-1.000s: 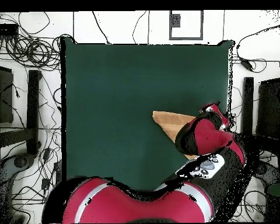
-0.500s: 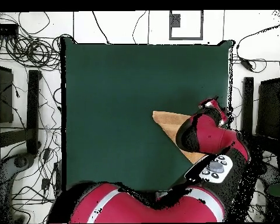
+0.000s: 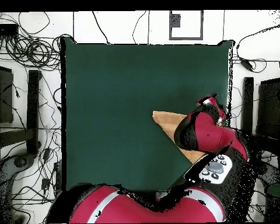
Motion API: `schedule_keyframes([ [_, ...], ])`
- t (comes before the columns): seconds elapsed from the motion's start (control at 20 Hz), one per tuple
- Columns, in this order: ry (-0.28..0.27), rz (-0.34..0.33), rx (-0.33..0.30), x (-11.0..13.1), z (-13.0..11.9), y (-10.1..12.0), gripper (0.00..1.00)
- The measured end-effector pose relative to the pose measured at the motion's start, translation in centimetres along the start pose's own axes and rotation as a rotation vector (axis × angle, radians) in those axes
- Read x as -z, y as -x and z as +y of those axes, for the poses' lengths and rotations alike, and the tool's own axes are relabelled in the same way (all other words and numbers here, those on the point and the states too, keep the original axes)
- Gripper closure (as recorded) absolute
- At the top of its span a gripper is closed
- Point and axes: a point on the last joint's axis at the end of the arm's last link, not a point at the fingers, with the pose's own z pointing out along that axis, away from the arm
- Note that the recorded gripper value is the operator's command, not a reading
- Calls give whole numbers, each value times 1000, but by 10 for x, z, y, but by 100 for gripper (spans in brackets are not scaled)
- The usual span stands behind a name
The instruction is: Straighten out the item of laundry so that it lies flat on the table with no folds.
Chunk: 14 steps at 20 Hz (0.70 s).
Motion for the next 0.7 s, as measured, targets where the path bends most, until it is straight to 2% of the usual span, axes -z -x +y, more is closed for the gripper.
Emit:
schedule_keyframes([
  [0.7, 28, 7, -40, 10, 38, -25, 0],
])
